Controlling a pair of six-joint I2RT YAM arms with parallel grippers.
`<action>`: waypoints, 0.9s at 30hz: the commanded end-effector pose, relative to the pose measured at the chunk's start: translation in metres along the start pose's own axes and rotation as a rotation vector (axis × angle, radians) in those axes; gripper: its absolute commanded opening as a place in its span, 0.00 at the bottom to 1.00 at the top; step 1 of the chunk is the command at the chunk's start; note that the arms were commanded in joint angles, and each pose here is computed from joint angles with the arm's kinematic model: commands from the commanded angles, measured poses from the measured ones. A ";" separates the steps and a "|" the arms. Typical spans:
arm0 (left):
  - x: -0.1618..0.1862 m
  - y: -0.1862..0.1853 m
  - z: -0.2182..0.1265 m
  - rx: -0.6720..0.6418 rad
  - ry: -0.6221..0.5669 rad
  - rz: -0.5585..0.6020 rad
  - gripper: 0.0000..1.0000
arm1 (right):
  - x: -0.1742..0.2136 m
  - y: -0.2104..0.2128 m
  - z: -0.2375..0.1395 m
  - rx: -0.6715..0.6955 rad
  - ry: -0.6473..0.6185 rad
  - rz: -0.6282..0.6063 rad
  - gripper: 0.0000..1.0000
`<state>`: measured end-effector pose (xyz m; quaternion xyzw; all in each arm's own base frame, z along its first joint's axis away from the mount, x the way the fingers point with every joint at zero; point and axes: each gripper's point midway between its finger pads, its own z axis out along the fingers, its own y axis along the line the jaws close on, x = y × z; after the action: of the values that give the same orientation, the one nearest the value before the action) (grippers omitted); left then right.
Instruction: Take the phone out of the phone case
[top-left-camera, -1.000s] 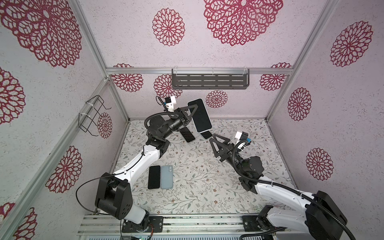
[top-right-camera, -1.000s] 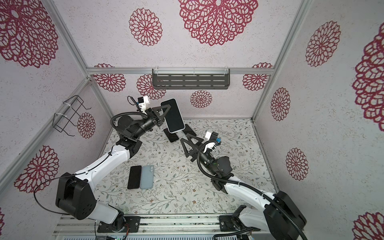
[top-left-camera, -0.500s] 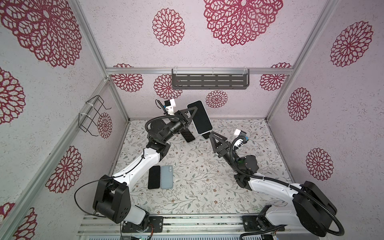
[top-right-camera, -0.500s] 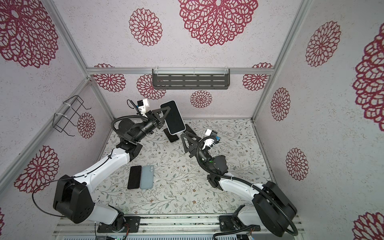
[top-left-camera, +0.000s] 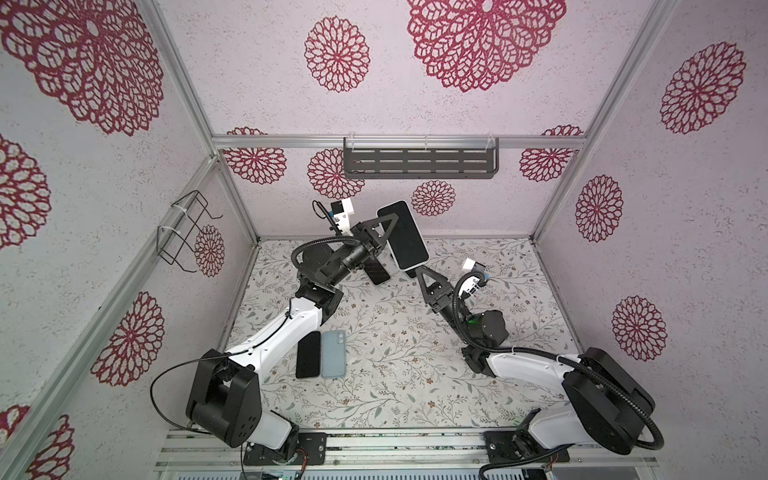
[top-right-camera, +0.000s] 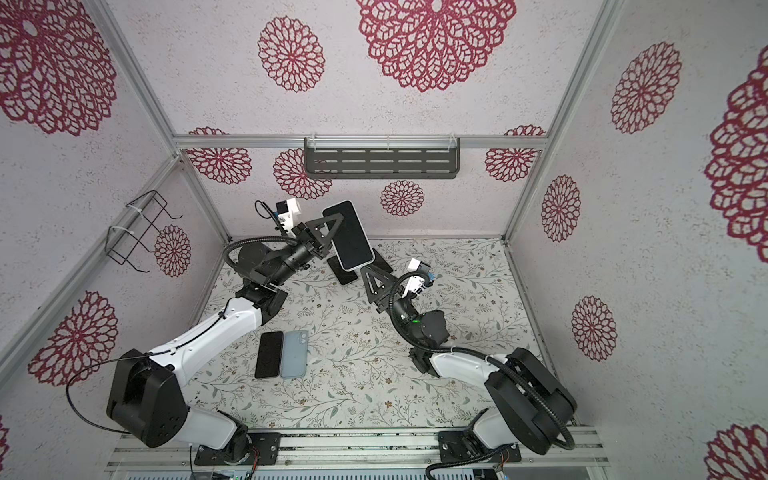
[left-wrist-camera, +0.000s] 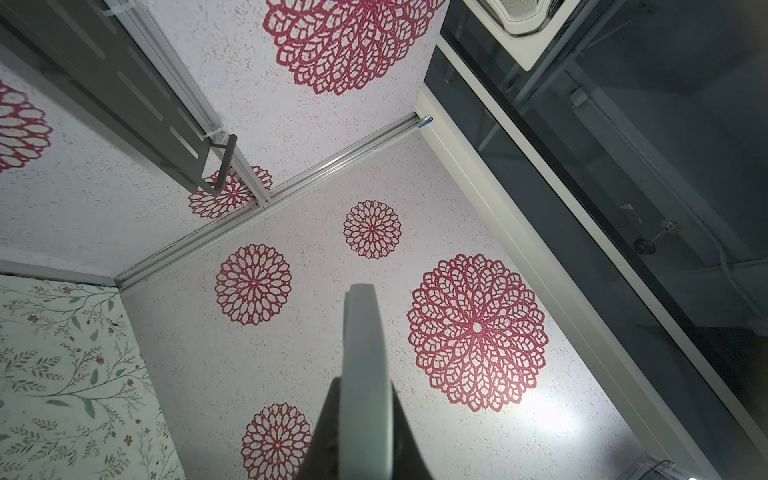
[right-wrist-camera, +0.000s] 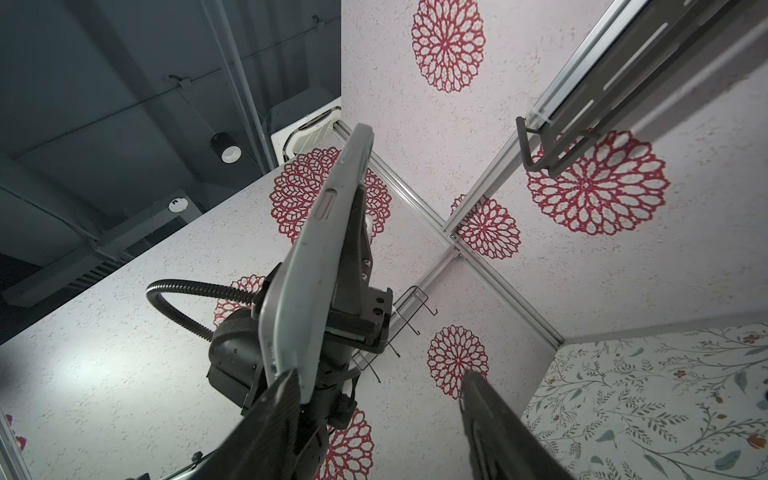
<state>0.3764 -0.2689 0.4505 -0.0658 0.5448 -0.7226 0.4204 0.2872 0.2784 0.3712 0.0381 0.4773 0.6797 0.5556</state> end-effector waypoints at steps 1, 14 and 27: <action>-0.002 -0.023 -0.002 0.077 -0.019 0.021 0.00 | -0.026 0.031 0.003 -0.118 -0.092 0.021 0.64; -0.001 -0.018 0.003 0.082 -0.016 0.013 0.00 | -0.021 0.029 0.003 -0.151 -0.086 0.073 0.64; 0.000 -0.008 -0.001 0.053 -0.020 0.025 0.00 | -0.022 0.037 0.006 -0.177 -0.082 0.080 0.64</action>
<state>0.3803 -0.2693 0.4452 -0.0710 0.5416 -0.7229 0.4232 0.2902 0.2821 0.3661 0.0522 0.4694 0.7049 0.5292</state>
